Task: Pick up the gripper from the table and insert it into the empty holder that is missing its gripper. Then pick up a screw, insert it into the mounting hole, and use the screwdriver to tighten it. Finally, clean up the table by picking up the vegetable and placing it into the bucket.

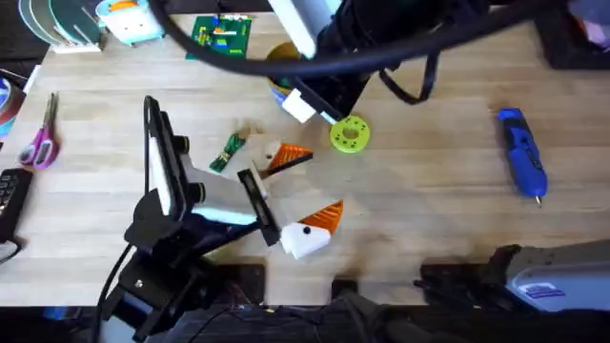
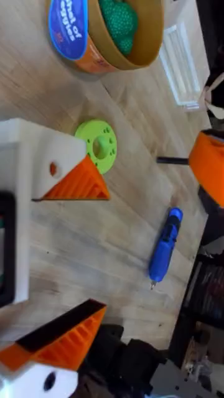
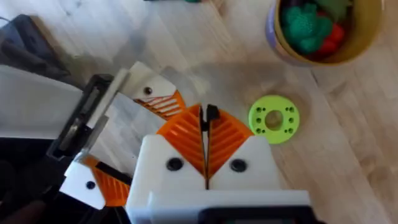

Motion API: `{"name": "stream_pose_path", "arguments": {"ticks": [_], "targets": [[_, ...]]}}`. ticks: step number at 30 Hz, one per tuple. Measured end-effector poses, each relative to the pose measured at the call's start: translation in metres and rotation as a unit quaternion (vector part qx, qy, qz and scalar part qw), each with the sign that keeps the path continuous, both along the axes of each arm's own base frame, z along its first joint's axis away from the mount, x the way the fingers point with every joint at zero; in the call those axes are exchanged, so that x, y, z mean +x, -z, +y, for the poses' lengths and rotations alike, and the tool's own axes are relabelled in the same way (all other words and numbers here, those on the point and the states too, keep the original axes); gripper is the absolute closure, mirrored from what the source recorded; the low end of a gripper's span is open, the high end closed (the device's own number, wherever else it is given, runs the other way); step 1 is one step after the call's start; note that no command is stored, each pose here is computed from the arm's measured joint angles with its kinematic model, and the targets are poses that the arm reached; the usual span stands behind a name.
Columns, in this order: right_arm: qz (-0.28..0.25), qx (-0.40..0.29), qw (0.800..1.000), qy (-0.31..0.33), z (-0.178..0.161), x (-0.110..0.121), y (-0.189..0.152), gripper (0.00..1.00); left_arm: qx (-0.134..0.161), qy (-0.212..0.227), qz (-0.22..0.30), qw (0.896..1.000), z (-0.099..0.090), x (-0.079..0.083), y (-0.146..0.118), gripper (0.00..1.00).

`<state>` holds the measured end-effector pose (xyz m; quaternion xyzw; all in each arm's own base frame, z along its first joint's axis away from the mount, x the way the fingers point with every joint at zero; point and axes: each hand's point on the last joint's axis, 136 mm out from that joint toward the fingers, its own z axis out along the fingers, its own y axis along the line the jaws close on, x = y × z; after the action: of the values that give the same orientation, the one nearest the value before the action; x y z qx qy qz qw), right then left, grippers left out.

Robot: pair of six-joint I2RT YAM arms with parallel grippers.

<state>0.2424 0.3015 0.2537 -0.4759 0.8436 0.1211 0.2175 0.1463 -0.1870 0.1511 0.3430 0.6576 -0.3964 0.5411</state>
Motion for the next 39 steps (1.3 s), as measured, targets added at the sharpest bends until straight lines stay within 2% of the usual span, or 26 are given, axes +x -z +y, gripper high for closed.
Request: {"name": "stream_pose_path", "arguments": {"ticks": [6, 13, 22, 39], "targets": [[0.006, 0.005, 1.000, -0.027, 0.019, -0.024, -0.001, 0.995, 0.007, 0.018, -0.018, 1.000, -0.002, -0.005, 0.000, 0.009], [-0.002, 0.022, 0.998, -0.050, 0.038, -0.038, -0.005, 0.995, 0.009, 0.026, -0.023, 0.999, -0.003, -0.007, 0.000, 0.009], [0.027, 0.001, 0.999, -0.044, 0.041, -0.039, 0.015, 0.995, 0.009, 0.027, -0.024, 0.999, -0.004, -0.008, 0.000, 0.009], [0.055, -0.004, 0.998, -0.043, 0.049, -0.042, 0.029, 0.995, 0.009, 0.027, -0.024, 0.999, -0.004, -0.008, 0.000, 0.009]]}}
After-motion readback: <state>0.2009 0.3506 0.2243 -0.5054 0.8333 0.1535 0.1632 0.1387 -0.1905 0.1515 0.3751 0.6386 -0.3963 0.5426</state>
